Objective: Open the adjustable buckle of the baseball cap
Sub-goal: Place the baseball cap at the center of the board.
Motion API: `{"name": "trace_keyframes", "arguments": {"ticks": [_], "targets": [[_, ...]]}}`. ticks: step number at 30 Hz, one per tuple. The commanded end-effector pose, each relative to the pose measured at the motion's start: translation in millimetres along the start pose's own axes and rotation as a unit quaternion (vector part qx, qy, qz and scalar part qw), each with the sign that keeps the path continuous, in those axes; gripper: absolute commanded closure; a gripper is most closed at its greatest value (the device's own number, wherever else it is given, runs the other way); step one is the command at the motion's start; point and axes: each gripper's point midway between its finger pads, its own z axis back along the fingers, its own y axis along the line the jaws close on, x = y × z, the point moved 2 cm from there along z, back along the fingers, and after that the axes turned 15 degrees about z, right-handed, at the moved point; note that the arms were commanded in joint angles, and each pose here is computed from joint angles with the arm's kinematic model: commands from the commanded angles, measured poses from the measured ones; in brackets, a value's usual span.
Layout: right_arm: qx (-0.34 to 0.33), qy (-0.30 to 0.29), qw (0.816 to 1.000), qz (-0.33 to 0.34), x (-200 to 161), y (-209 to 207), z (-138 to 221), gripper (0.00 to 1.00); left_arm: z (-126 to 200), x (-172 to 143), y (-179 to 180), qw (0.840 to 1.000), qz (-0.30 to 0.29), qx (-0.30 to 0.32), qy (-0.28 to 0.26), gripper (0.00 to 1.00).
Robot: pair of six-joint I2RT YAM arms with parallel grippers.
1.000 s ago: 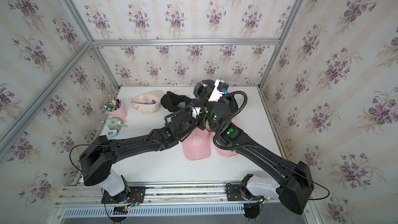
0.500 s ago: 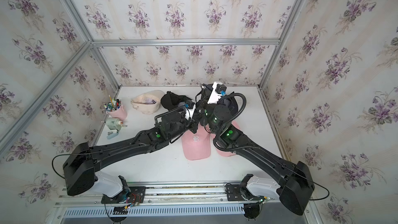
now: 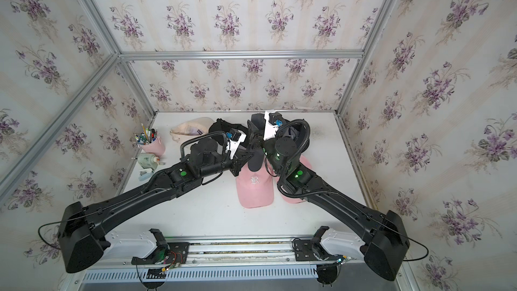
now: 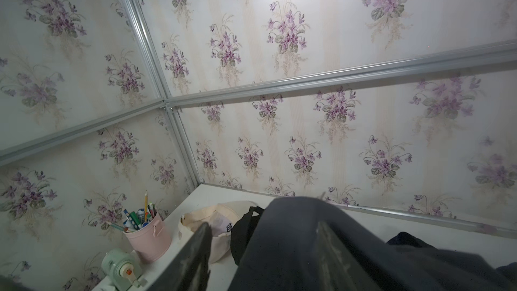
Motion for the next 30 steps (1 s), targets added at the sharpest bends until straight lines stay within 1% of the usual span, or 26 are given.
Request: {"name": "trace_keyframes", "arguments": {"ticks": [1,6,9,11,14,18,25,30], "targets": [[0.030,-0.008,0.999,0.026,6.0,6.4,0.5,0.34,11.9,-12.6,-0.9,0.999,0.024,-0.029,0.036,1.00],[0.062,-0.018,0.997,0.030,10.1,12.2,0.9,0.28,30.6,-21.7,15.8,0.996,0.074,-0.029,0.048,1.00],[0.082,-0.029,0.996,0.033,14.3,17.0,2.6,0.26,43.2,-24.6,26.5,0.993,0.103,-0.029,0.054,1.00],[0.078,-0.031,0.996,0.034,15.4,16.0,2.2,0.23,51.5,-23.2,33.5,0.989,0.133,-0.038,0.047,1.00],[0.078,-0.028,0.996,0.033,13.0,16.6,0.4,0.22,60.9,-24.8,52.0,0.980,0.190,-0.055,0.030,1.00],[0.084,-0.019,0.996,0.030,6.8,18.7,0.4,0.22,71.9,-33.1,73.7,0.967,0.244,-0.065,0.039,1.00],[0.079,-0.005,0.996,0.031,-3.7,16.6,4.1,0.22,98.0,-28.0,92.3,0.950,0.294,-0.092,0.047,1.00],[0.077,0.005,0.996,0.034,-9.2,16.1,4.6,0.22,108.0,-39.7,104.2,0.937,0.328,-0.099,0.071,1.00]]}}
